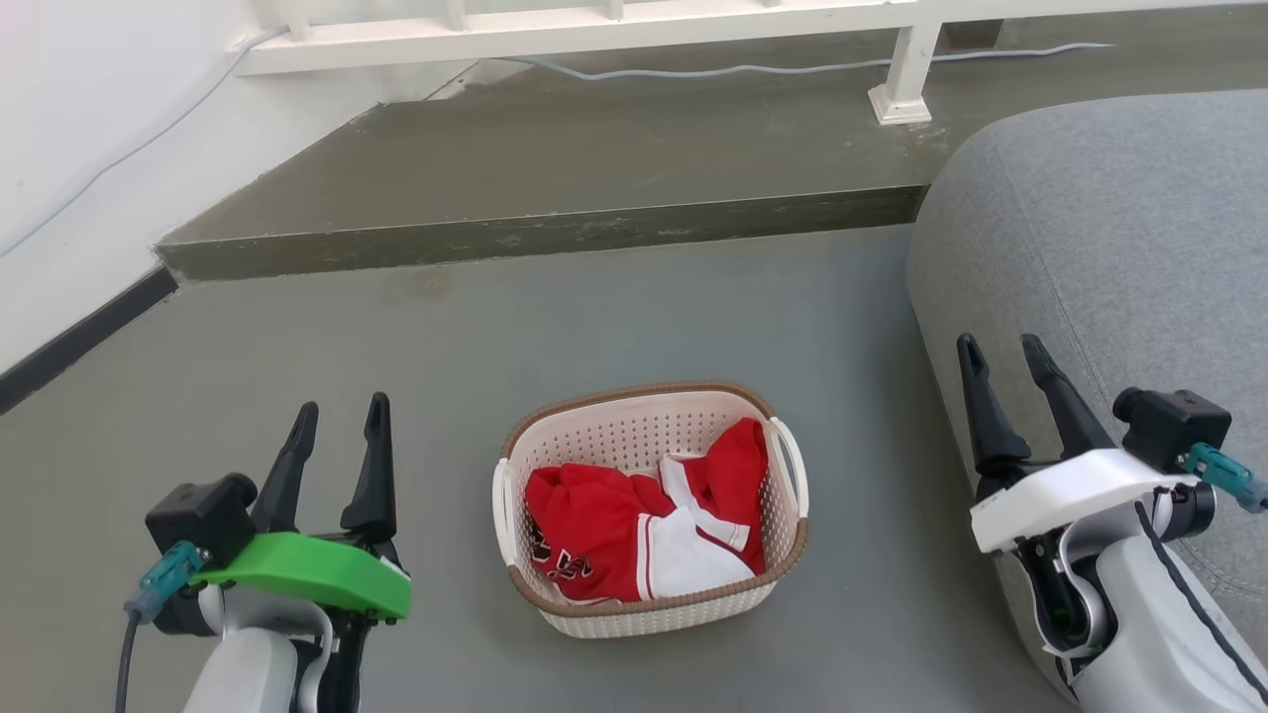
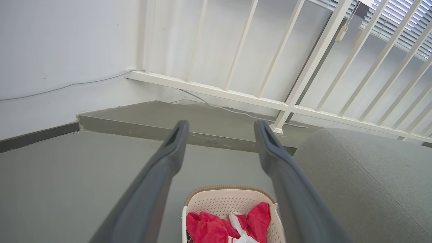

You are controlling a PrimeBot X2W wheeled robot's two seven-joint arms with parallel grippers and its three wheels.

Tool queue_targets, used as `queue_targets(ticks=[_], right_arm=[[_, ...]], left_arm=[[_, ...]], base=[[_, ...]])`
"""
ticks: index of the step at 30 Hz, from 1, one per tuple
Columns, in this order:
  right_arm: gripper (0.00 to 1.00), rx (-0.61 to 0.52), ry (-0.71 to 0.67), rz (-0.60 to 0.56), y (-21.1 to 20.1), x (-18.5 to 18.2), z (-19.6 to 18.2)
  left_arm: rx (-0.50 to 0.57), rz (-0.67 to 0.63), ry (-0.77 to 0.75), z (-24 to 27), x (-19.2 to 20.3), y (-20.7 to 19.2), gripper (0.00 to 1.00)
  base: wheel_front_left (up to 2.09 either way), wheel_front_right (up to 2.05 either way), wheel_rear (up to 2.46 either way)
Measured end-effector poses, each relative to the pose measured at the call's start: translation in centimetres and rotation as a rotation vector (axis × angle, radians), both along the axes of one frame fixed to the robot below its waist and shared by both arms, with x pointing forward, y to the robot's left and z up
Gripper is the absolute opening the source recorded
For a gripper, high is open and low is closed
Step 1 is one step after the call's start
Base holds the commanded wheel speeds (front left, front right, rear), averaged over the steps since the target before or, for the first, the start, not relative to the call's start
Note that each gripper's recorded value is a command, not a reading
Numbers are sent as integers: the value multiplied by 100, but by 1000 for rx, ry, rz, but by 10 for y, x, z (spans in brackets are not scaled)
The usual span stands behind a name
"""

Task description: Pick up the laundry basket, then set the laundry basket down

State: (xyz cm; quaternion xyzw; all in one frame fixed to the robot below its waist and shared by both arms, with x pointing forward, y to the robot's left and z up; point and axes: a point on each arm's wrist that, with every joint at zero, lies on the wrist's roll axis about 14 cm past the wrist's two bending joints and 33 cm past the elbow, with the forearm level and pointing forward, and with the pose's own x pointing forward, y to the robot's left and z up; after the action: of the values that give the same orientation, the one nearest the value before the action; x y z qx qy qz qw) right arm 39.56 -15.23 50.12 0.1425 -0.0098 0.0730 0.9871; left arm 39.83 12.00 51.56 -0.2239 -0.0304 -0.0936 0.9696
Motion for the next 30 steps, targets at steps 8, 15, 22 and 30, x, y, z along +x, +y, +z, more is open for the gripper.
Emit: queue_targets(ticks=[8, 15, 22, 30], right_arm=[[100, 3, -4, -7, 0, -3, 0], [100, -3, -4, -9, 1, -5, -1], [100, -9, -6, -18, -1, -7, -2], [0, -6, 10, -22, 0, -9, -7]], left_arm=[[-10, 9, 8, -3, -4, 0, 100], [-5, 1, 1, -3, -5, -1, 100], [8, 1, -1, -3, -6, -1, 100], [5, -6, 14, -8, -8, -3, 0]], base=[[0, 0, 0], [0, 0, 0], [0, 0, 0], [0, 0, 0]])
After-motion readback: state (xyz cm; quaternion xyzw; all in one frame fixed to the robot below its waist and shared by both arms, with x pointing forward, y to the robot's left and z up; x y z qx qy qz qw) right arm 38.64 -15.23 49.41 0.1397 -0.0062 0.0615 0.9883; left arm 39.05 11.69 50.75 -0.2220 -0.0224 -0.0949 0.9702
